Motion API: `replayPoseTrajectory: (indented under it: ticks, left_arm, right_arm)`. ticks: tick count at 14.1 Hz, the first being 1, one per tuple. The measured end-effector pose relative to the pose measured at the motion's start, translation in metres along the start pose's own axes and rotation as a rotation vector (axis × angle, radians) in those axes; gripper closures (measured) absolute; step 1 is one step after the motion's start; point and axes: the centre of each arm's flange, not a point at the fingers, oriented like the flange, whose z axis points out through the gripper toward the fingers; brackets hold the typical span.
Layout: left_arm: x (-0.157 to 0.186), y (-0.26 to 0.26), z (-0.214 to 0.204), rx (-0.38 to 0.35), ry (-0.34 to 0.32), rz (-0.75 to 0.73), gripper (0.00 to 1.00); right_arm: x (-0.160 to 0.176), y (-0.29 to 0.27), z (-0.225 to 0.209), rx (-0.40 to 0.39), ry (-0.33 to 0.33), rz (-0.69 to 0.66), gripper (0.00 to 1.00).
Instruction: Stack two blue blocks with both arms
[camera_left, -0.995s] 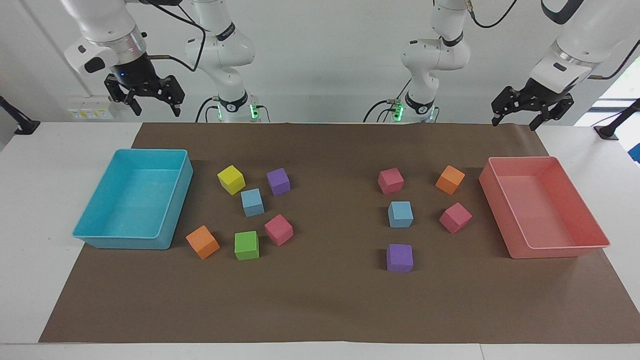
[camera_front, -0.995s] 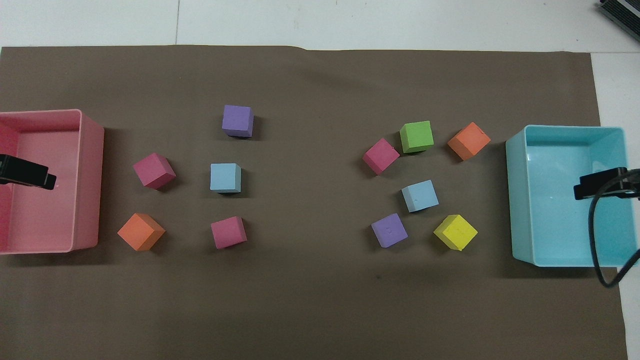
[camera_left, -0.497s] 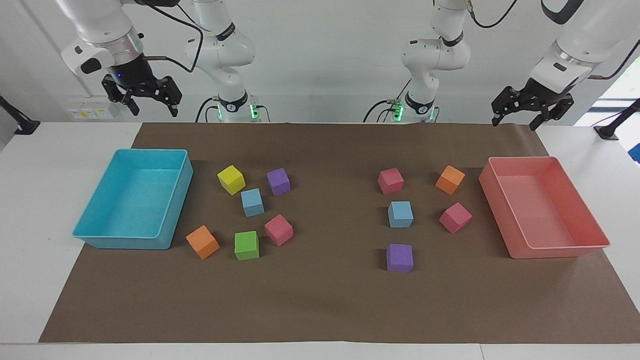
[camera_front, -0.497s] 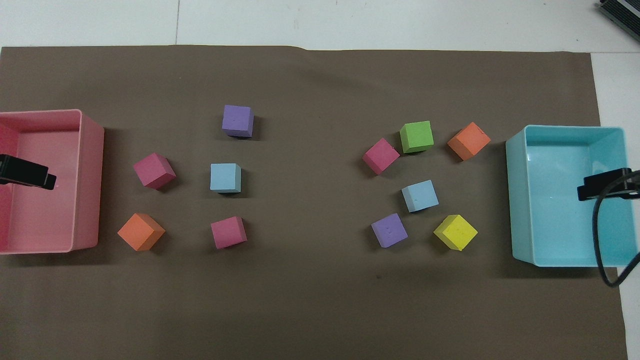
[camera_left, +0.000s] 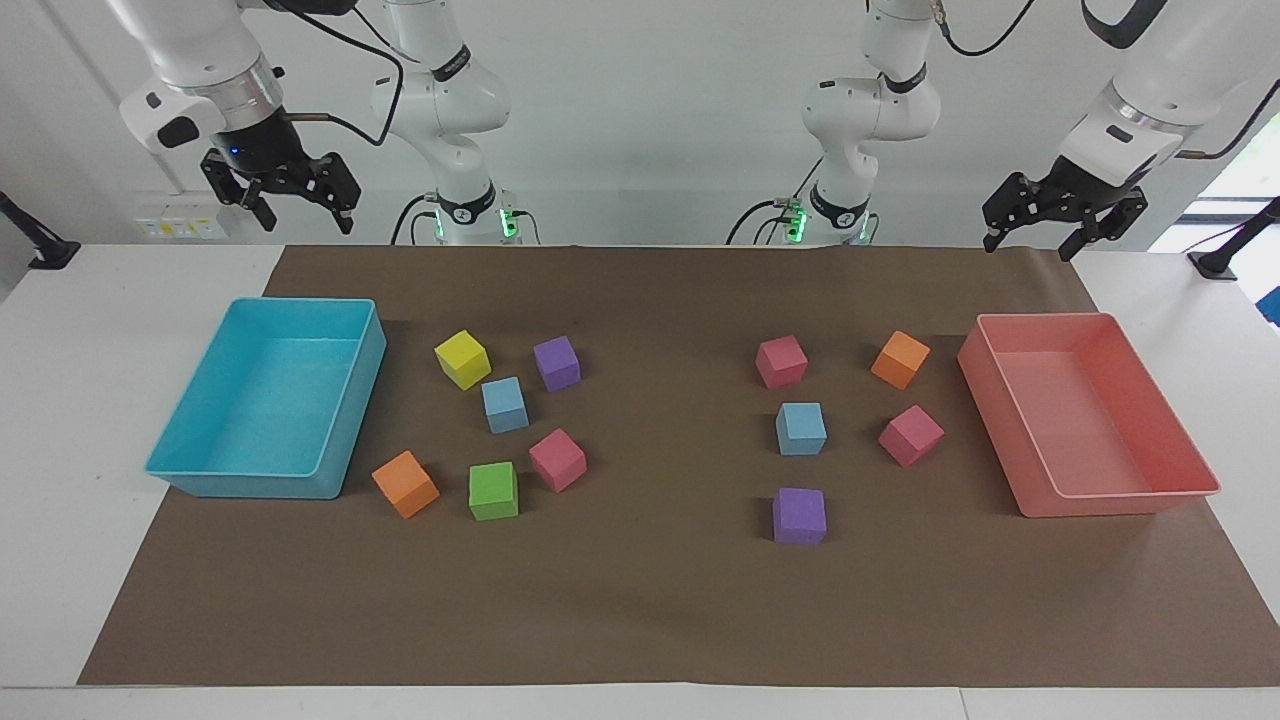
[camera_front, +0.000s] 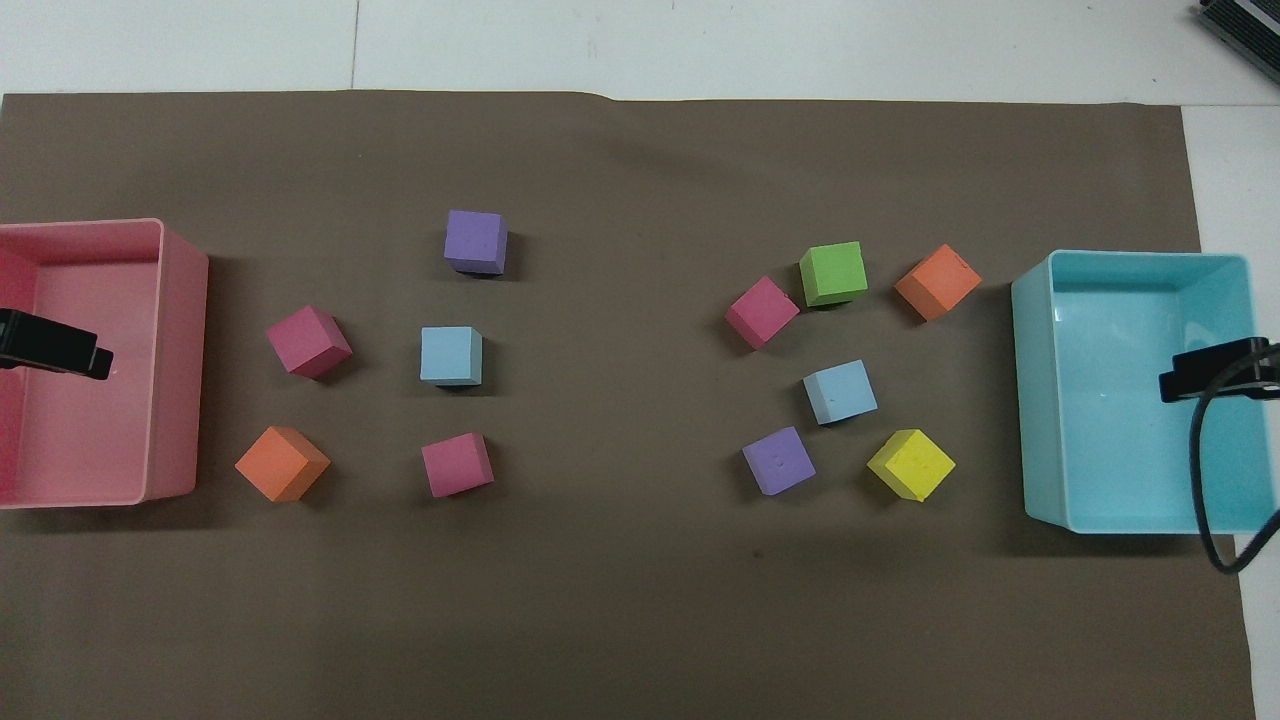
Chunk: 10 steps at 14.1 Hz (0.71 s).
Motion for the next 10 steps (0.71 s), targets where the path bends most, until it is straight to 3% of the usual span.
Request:
replayPoseTrajectory:
  ticks: [10]
  left_arm:
    - [0.000, 0.004, 0.002, -0.001, -0.009, 0.007, 0.00]
  right_arm:
    - [0.016, -0.053, 0.031, -0.005, 0.038, -0.091, 0.00]
